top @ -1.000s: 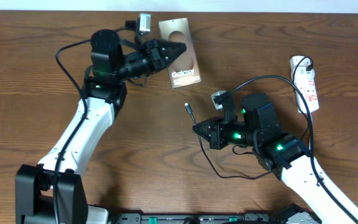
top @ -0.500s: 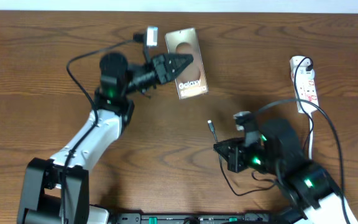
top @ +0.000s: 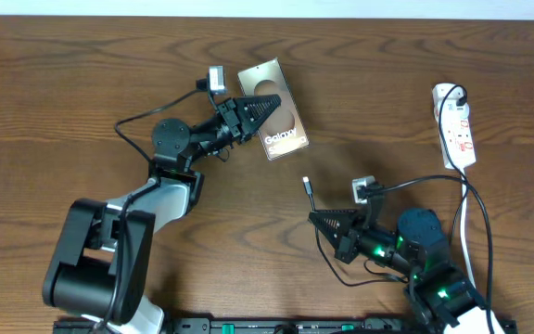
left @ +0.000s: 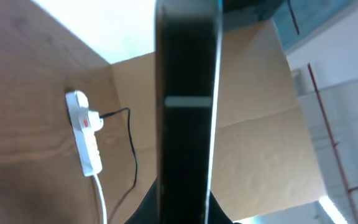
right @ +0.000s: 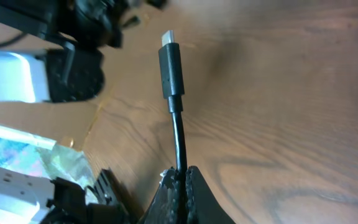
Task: Plug charger to phone and switch on socket
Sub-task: 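Bring the USB-C plug up under the phone's bottom port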
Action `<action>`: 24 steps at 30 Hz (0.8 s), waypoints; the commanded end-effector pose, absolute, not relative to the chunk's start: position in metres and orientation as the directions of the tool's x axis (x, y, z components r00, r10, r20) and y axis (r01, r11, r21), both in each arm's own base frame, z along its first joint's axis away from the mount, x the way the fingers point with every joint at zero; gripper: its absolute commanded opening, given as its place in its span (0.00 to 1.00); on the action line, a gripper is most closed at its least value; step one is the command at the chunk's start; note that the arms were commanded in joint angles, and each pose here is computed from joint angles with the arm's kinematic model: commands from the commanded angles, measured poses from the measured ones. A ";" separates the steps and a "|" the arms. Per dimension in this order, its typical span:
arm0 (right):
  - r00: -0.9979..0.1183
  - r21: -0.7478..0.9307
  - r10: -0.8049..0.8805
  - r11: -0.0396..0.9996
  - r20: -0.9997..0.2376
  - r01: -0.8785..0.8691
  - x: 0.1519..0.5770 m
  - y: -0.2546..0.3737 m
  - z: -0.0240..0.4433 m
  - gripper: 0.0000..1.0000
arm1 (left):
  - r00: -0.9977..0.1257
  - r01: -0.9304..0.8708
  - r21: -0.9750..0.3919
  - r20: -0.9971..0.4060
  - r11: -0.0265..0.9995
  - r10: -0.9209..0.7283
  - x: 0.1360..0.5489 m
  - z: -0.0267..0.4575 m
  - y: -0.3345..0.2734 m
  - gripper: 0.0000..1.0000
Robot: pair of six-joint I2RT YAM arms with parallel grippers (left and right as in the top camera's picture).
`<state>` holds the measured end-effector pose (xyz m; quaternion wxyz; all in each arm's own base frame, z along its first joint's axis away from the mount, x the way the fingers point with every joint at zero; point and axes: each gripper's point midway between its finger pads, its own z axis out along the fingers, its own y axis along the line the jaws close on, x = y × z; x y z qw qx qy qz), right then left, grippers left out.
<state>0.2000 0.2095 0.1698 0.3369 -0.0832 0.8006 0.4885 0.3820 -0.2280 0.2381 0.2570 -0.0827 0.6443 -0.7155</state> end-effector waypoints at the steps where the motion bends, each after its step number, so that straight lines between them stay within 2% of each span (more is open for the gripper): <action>1: -0.747 0.733 0.214 0.481 -0.629 -0.480 0.205 0.214 0.179 0.01 | -0.878 0.235 -0.968 -0.174 -0.086 -0.446 0.377 0.250 -0.230 0.07; 7: -0.731 0.710 0.209 0.510 -0.650 -0.485 0.222 0.218 0.173 0.01 | -0.878 0.298 -0.953 -0.252 -0.054 -0.407 0.369 0.248 -0.234 0.07; 12: -0.728 0.693 0.153 0.485 -0.668 -0.533 0.223 0.232 0.183 0.01 | -0.870 0.329 -0.944 -0.286 -0.041 -0.403 0.368 0.247 -0.234 0.08; 24: -0.732 0.679 0.112 0.487 -0.672 -0.548 0.225 0.242 0.178 0.01 | -0.865 0.351 -0.936 -0.313 -0.026 -0.393 0.367 0.246 -0.235 0.07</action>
